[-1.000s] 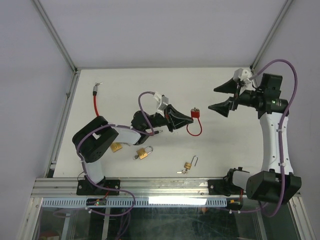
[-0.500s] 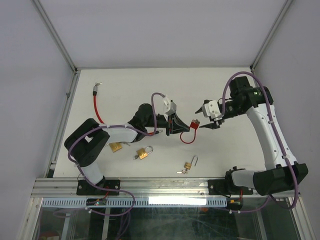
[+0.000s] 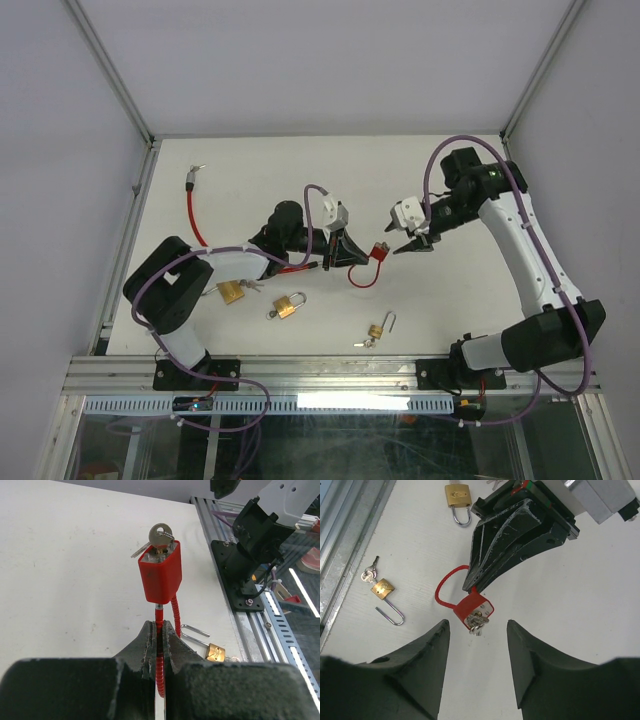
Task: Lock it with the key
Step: Lock the lock.
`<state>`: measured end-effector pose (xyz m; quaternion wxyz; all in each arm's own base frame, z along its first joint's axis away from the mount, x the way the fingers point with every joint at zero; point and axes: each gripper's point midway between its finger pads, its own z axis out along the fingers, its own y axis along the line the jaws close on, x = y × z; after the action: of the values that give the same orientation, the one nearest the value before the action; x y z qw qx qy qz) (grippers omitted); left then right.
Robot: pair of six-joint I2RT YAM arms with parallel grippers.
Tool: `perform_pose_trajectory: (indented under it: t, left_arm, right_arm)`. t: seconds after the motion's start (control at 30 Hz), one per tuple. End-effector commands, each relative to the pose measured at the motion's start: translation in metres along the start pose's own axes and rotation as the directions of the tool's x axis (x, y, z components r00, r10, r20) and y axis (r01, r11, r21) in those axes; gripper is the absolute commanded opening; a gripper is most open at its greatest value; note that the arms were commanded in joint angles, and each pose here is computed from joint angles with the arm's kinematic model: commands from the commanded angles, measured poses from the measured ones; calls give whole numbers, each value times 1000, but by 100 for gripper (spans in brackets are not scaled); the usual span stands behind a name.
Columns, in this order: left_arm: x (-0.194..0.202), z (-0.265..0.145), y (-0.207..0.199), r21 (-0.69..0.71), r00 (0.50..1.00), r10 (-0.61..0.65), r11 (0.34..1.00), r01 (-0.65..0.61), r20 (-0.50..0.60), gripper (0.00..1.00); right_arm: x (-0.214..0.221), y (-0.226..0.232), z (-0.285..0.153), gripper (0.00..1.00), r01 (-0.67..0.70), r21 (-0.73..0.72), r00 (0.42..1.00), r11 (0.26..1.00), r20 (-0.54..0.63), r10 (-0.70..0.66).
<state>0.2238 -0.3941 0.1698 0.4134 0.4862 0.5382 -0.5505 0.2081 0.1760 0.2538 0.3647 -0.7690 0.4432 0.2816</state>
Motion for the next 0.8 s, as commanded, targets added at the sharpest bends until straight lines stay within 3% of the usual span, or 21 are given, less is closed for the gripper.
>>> perform_pose_trajectory:
  t: [0.0, 0.77]
  left_arm:
    - [-43, -1, -13, 55, 986, 151, 986, -155, 72, 0]
    - [-48, -2, -23, 88, 986, 152, 983, -158, 74, 0]
  right_arm:
    - [-9, -8, 4, 51, 10, -16, 999, 1000, 33, -9]
    - [5, -5, 19, 36, -46, -91, 999, 995, -4, 46]
